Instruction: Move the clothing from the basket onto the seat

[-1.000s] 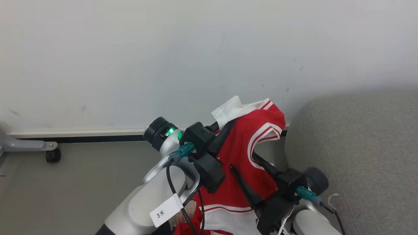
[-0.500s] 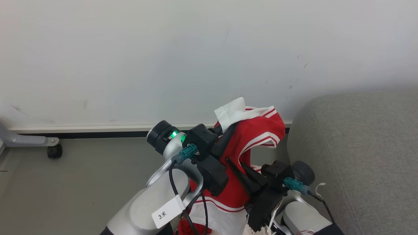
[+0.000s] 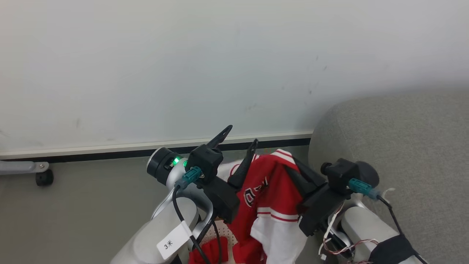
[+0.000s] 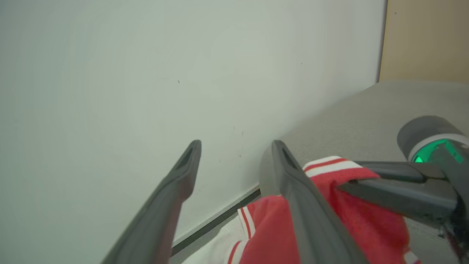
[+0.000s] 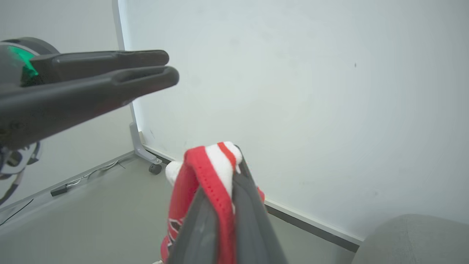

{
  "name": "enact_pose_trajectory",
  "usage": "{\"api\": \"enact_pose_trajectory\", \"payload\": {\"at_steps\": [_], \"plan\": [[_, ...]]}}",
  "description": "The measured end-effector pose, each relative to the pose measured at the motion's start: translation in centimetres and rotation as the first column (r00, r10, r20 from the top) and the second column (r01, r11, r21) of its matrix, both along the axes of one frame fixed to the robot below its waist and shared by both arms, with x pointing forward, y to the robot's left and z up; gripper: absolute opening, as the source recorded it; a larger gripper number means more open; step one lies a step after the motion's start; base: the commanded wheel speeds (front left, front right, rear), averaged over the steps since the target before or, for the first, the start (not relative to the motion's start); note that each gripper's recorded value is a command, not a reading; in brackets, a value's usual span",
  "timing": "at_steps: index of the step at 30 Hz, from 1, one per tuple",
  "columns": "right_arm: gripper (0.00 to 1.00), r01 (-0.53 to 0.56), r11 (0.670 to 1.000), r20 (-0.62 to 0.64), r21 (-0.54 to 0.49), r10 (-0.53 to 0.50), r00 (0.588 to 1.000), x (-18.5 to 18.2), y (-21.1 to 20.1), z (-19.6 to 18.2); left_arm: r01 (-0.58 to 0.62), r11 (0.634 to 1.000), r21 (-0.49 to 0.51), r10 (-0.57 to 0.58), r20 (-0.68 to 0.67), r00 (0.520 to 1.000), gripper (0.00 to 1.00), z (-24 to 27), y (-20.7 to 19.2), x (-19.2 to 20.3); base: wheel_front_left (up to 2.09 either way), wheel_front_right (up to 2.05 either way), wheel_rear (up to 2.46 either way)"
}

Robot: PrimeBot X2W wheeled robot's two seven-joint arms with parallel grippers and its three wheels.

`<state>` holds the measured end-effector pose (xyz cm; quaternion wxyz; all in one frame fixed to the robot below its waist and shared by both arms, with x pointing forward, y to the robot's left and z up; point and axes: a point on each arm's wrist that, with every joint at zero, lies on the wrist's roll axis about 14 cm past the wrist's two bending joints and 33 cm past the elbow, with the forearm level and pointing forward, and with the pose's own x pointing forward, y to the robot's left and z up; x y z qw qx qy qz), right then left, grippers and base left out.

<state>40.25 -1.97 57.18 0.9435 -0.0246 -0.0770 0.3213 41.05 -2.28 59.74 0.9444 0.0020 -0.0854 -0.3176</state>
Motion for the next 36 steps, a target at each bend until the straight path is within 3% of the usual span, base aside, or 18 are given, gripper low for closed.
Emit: {"api": "enact_pose_trajectory", "payload": {"at_steps": [14, 29, 36], "plan": [[0.00, 0.211, 0.977, 0.083, -0.008, -0.210, 0.974, 0.8, -9.6, 2.5, 0.091, 0.996, -0.005, -0.091, -0.068, 0.994, 1.00, -3.0, -3.2, -1.8, 0.00, 0.00, 0.00], [0.00, 0.433, 0.900, 0.198, -0.049, -0.416, 0.887, -1.0, -19.9, 5.7, 0.272, 0.962, -0.021, -0.273, -0.117, 0.955, 1.00, -5.2, -9.2, -5.0, 0.00, 0.00, 0.00], [0.00, 0.490, 0.870, 0.225, -0.055, -0.467, 0.855, -0.3, -22.5, 6.8, 0.319, 0.947, -0.034, -0.321, -0.146, 0.936, 1.00, -6.3, -10.6, -5.5, 0.00, 0.00, 0.00]]}}
